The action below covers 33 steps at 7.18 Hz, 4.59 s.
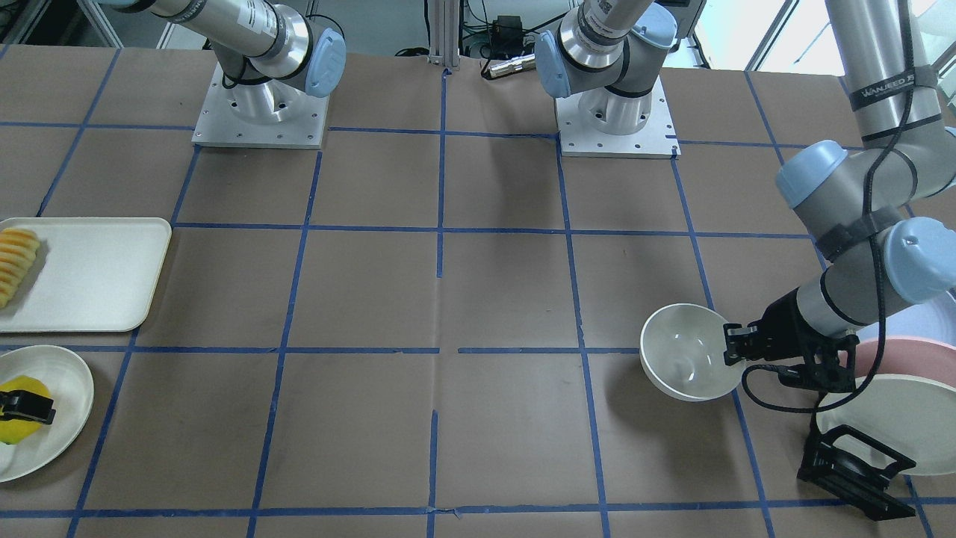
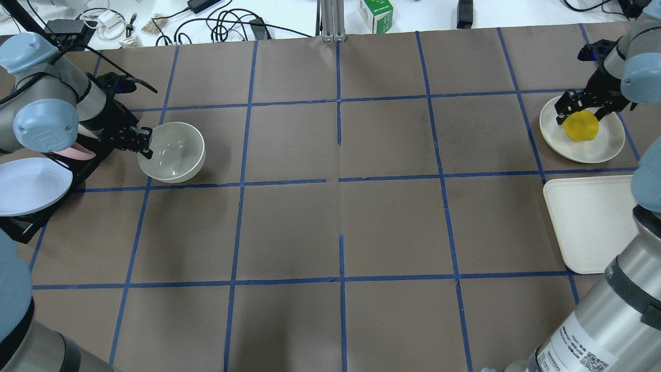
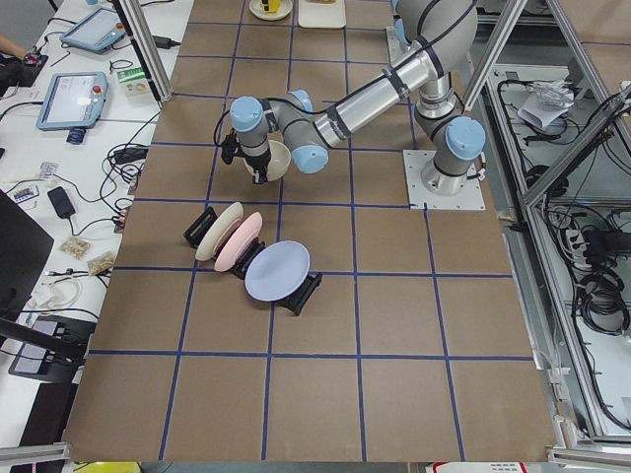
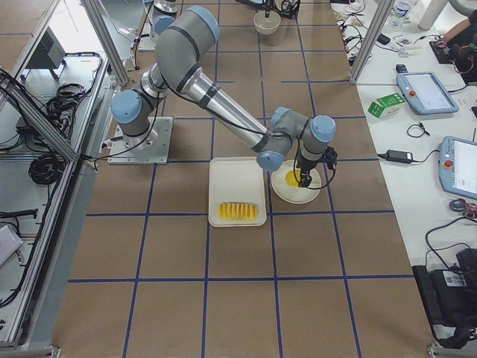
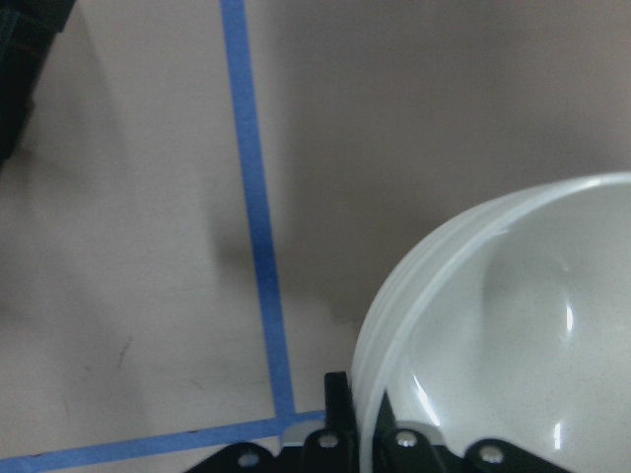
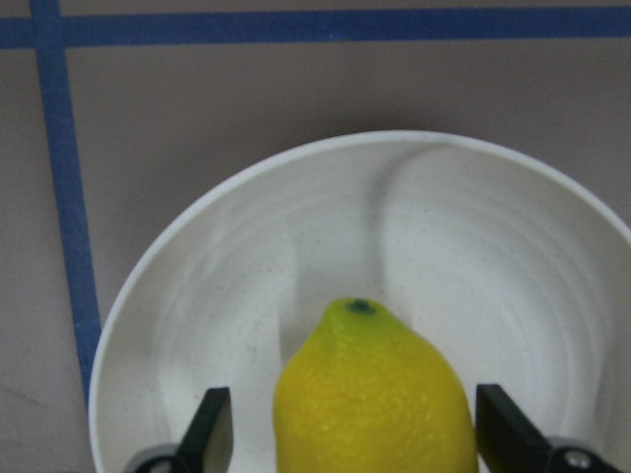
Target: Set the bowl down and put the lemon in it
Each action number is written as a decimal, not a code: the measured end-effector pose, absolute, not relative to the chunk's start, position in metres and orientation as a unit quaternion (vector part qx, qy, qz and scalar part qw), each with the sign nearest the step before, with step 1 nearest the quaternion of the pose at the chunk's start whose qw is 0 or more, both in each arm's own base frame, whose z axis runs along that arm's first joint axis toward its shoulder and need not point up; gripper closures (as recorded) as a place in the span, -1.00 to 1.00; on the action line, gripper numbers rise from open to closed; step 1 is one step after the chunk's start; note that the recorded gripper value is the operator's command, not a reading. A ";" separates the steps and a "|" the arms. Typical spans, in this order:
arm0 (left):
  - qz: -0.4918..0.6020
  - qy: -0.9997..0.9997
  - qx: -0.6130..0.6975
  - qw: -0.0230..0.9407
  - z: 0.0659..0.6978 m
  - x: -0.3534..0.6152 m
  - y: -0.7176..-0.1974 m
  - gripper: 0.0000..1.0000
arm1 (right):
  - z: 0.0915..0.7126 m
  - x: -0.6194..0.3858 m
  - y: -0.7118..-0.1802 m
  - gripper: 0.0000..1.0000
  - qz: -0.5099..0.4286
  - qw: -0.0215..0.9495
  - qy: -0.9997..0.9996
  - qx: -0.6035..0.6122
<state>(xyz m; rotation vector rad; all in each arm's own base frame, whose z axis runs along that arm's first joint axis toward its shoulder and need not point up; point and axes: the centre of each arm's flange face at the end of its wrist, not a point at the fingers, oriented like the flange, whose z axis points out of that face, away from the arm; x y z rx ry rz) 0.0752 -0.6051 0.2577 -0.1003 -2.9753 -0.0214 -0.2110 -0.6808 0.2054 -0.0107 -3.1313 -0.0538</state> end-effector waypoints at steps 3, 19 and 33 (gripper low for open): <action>-0.017 -0.989 0.030 0.144 0.267 -0.054 -0.606 1.00 | 0.243 -0.212 -0.678 1.00 -0.041 0.007 -0.999 -0.007; -0.003 -0.999 -0.022 0.041 0.424 -0.180 -0.559 -1.00 | 0.399 0.235 -0.640 1.00 -0.041 0.005 -0.999 -0.007; -0.023 -0.999 -0.039 0.009 0.506 -0.117 -0.490 -1.00 | 0.227 0.362 -0.598 -0.73 -0.070 -0.009 -0.997 -0.026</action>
